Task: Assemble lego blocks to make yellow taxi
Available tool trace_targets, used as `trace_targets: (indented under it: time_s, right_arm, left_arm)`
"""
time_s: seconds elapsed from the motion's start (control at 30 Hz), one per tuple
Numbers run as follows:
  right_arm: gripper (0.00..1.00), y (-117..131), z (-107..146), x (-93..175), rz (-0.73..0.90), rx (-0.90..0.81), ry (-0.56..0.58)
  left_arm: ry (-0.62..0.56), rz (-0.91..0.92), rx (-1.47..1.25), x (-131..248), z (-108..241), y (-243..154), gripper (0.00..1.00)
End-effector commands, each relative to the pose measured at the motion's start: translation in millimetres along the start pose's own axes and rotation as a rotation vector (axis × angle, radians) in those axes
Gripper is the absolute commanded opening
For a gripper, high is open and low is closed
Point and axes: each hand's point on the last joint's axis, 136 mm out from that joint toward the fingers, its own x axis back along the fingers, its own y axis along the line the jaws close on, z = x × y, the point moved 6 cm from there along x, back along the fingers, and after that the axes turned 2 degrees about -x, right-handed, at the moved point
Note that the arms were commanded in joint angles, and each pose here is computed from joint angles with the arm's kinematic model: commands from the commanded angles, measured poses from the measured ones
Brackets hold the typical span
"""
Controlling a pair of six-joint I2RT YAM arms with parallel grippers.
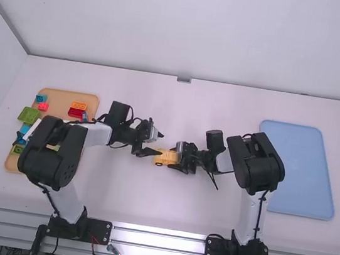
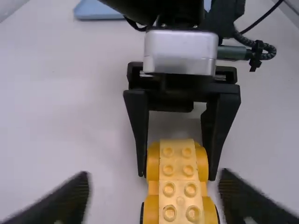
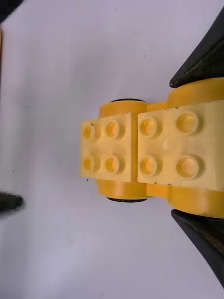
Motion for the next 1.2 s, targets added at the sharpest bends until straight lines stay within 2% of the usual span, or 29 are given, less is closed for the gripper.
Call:
trace_targets:
  time_s: [0.0,0.03,0.07,0.17,0.27,0.47,0.73,0.97,1.17]
  right_arm:
    - [0.55,-0.8,6.2,-2.5,0.006,-0.003,0.023]
    - [0.55,-0.6,6.3,-2.5,0.006,-0.003,0.023]
    - [0.54,-0.7,6.3,-2.5,0.006,-0.003,0.024]
    - [0.55,-0.8,6.2,-2.5,0.006,-0.003,0.023]
    - [0.55,-0.7,6.2,-2.5,0.006,-0.003,0.023]
    - [0.55,-0.9,6.2,-2.5,0.006,-0.003,0.023]
    - [0.55,-1.0,6.1,-2.5,0.007,-0.002,0.023]
    - [0.55,-1.9,5.4,-2.7,0.008,0.002,0.021]
    - [0.55,-6.9,3.9,-3.7,-0.004,-0.026,0.032]
  left_arm:
    - [-0.026,0.016,0.000,1.7,-4.7,-1.7,0.25]
    - [-0.024,0.019,0.007,1.7,-4.2,-2.6,0.08]
    - [-0.022,0.025,0.013,0.9,-3.9,-3.9,0.02]
    - [0.010,0.024,0.026,-3.6,0.0,-4.9,0.02]
    - [0.118,-0.011,0.041,-9.3,11.9,-2.8,0.02]
    - [0.150,0.025,0.080,-25.6,26.2,-10.0,0.02]
    - [0.181,0.053,0.140,-25.8,39.4,-18.0,0.02]
    - [0.292,0.100,0.153,-38.1,68.6,-35.4,0.02]
    - [0.311,0.151,0.095,-44.6,75.4,-44.7,0.02]
